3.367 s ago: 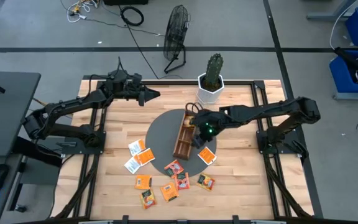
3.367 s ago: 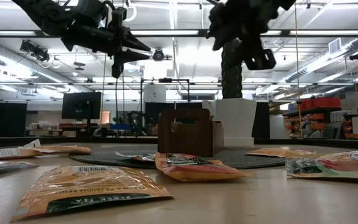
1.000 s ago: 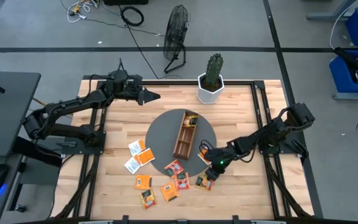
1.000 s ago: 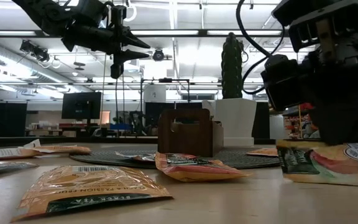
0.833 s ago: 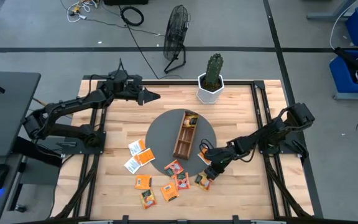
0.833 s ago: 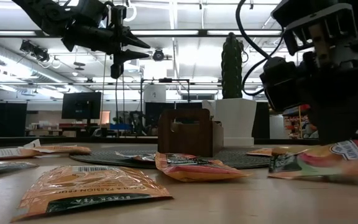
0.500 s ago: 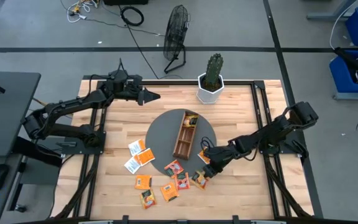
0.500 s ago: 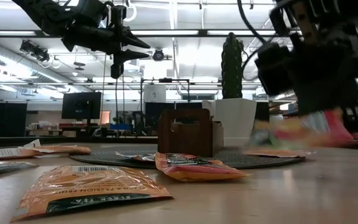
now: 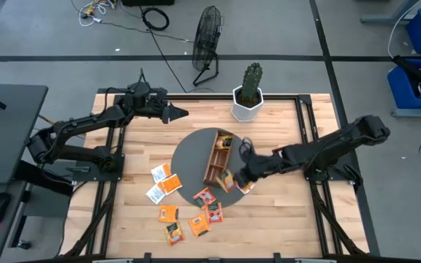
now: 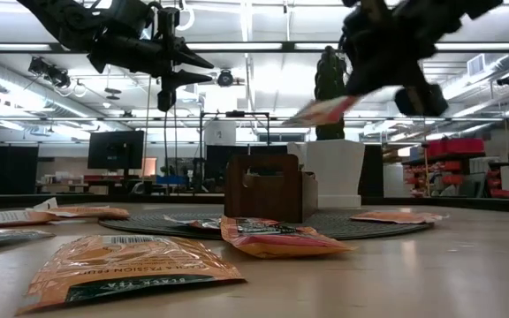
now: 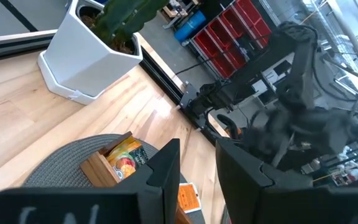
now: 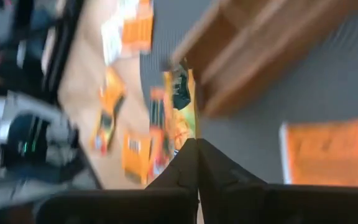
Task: Pick & Place Tea
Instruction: Put the orange tea bag into the top section of the wooden organizer
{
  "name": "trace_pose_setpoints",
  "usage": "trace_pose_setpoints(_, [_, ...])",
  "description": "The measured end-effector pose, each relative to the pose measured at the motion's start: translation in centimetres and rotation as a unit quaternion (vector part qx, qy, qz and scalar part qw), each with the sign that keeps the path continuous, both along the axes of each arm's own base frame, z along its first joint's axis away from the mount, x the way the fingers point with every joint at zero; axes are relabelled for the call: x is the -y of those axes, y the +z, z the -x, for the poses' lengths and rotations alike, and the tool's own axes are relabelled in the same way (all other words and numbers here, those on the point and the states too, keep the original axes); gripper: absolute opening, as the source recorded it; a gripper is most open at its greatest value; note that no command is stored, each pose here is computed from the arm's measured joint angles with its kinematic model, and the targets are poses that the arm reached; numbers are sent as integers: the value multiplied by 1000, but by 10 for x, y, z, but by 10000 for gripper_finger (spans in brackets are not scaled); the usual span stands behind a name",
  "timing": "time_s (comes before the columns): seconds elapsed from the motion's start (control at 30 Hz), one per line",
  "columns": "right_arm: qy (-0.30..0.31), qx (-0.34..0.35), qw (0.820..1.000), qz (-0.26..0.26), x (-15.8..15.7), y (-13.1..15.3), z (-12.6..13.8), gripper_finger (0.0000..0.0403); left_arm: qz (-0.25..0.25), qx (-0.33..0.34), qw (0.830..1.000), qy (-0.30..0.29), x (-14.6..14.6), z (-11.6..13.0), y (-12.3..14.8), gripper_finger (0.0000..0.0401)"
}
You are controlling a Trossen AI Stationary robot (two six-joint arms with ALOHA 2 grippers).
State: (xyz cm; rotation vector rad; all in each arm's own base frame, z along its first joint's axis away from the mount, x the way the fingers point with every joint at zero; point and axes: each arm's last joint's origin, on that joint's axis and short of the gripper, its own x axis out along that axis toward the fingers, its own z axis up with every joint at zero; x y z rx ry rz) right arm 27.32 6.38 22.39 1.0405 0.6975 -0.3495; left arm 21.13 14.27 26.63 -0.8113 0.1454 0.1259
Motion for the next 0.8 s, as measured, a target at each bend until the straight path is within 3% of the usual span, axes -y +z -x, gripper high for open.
trace_pose_setpoints(0.43, [-169, 94, 972, 131, 47, 63, -17, 0, 8, 13, 1000, 3, 0, 0, 3, 108])
trace_pose_setpoints(0.6, [-222, 122, 955, 153, 61, 78, -21, 0, 10, 20, 1000, 1, 0, -1, 4, 108])
trace_pose_setpoints(0.8, [-287, 180, 926, 166, 75, 91, -24, 0, -14, 84, 996, -32, 5, -5, 19, 108])
